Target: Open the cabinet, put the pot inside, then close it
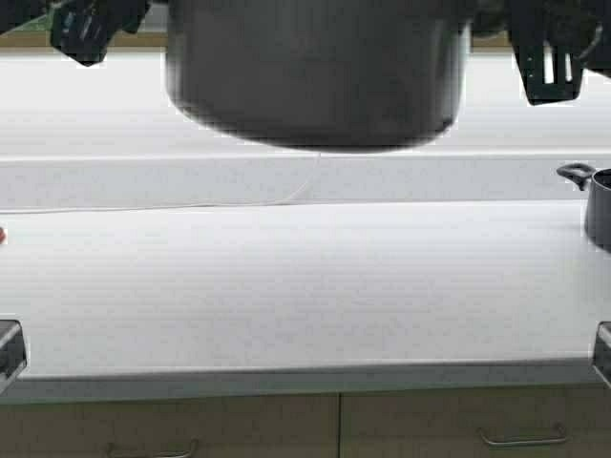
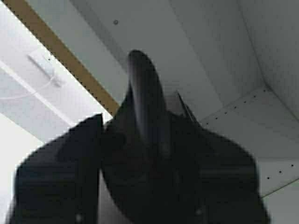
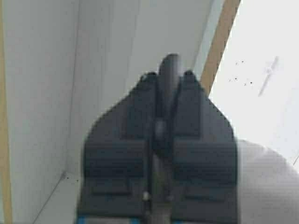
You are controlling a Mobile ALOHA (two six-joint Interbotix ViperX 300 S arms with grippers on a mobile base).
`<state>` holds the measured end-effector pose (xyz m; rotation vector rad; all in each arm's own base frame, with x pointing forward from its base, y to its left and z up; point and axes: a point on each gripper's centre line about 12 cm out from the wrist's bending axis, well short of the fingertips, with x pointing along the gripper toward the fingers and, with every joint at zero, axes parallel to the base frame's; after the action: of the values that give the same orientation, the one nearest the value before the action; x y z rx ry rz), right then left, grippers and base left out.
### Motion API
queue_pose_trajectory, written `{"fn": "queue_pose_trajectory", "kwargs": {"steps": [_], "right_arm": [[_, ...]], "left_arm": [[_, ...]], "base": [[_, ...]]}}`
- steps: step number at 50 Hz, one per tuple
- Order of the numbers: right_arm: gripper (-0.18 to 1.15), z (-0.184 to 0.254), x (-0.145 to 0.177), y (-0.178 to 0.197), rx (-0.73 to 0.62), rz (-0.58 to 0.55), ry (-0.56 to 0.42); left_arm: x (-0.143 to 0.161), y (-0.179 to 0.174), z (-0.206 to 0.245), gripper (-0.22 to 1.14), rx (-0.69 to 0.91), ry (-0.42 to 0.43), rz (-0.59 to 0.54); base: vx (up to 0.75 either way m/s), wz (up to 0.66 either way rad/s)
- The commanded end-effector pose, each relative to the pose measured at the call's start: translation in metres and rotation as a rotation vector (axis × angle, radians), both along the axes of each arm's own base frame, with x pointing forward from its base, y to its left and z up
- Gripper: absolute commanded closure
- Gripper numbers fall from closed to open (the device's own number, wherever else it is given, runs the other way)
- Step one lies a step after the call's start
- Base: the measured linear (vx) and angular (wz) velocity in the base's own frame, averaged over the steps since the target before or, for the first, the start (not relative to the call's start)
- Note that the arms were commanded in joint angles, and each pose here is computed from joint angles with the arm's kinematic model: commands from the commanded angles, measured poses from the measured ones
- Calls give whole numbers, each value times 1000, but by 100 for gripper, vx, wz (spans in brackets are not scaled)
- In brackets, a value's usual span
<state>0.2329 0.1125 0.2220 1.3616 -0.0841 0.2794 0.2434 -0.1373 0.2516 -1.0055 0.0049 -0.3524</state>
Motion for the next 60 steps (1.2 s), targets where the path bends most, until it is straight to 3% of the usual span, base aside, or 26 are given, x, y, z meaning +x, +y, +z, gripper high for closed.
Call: {"fn": "queue_pose_trajectory", "kwargs": {"steps": [1, 13, 28, 51, 60], "right_arm": [[91, 53, -16, 46, 14, 188, -117], [91, 93, -14, 52, -23, 211, -131], [91, 125, 9, 41, -19, 161, -134], [91, 191, 52, 32, -117, 160, -107], [91, 202, 85, 31, -137, 131, -72]], "left_arm": [[-13, -31, 37, 89, 14, -70, -113], [-7, -36, 62, 89, 21, -68, -110], [14, -41, 97, 89, 17, -94, -67], [48, -35, 136, 89, -5, -99, -25], [78, -34, 143, 89, -2, -96, 20]], "base": [[-1, 0], [0, 0], [1, 0], [4, 0], [7, -1]]}}
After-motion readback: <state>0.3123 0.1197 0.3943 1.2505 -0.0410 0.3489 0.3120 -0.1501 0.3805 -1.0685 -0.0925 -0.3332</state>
